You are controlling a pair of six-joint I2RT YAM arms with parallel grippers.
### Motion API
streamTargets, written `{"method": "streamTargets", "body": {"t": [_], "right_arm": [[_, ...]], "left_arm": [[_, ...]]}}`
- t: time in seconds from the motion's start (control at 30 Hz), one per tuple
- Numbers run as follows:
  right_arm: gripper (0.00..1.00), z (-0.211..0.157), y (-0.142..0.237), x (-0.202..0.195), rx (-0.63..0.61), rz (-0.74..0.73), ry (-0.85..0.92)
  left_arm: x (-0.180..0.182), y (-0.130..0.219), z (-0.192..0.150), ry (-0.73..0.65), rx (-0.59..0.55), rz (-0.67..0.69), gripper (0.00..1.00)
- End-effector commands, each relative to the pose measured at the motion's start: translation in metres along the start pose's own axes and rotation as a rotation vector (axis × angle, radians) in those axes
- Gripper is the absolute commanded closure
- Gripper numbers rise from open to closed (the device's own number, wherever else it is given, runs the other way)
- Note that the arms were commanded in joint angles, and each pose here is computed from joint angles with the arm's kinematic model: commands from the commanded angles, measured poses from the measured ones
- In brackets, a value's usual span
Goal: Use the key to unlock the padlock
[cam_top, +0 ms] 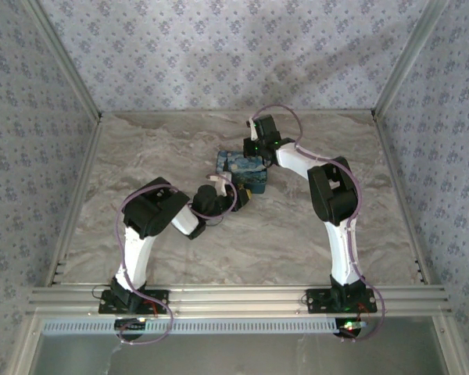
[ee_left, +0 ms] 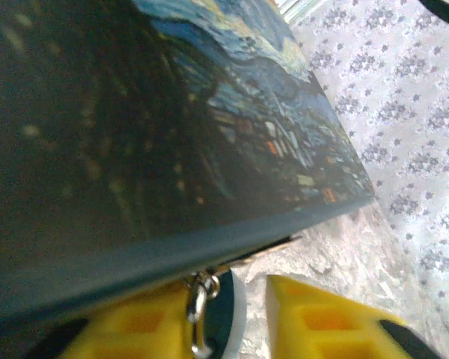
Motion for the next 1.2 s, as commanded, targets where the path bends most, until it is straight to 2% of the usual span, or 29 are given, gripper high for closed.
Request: {"method": "streamTargets", "body": {"t": [0.0,0.2,0.33,0.7,0.97,1.17], "right_arm": [[1.0,-0.021,0.003,0.006,0.086,0.014,-0.013],[1.0,-0.018,0.007,0.004,0.077,0.011,-0.014],[1.0,-0.016,0.009,0.001,0.072,0.01,-0.018],[1.0,-0.006,0.023,-0.011,0.045,0.004,-0.039],[1.0,0.018,0.061,-0.039,-0.05,-0.041,-0.102],[1.0,0.023,0.099,-0.049,-0.119,-0.047,-0.161]], "left_arm": [[0.034,0.005,-0.022,0.064,0.077,0.127,0.82],[0.035,0.01,-0.019,0.069,0.112,0.116,0.96],[0.035,0.016,-0.022,0.072,0.165,0.129,1.0],[0.037,0.038,-0.035,0.151,0.422,0.21,1.0],[0.02,0.046,-0.021,0.172,0.48,0.196,1.0],[0.014,0.046,-0.013,0.168,0.46,0.214,1.0]]}}
Point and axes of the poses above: each hand's point on the last joint's axis, 136 mm out from that joint toward the fingers, its own y axis back along the fingers, its own x axis along the line the jaws close on, z = x × y, the point moved 4 cm from there along y, back along the fingers, and after that the axes turned 12 degrees about y, right-handed, at the moved point
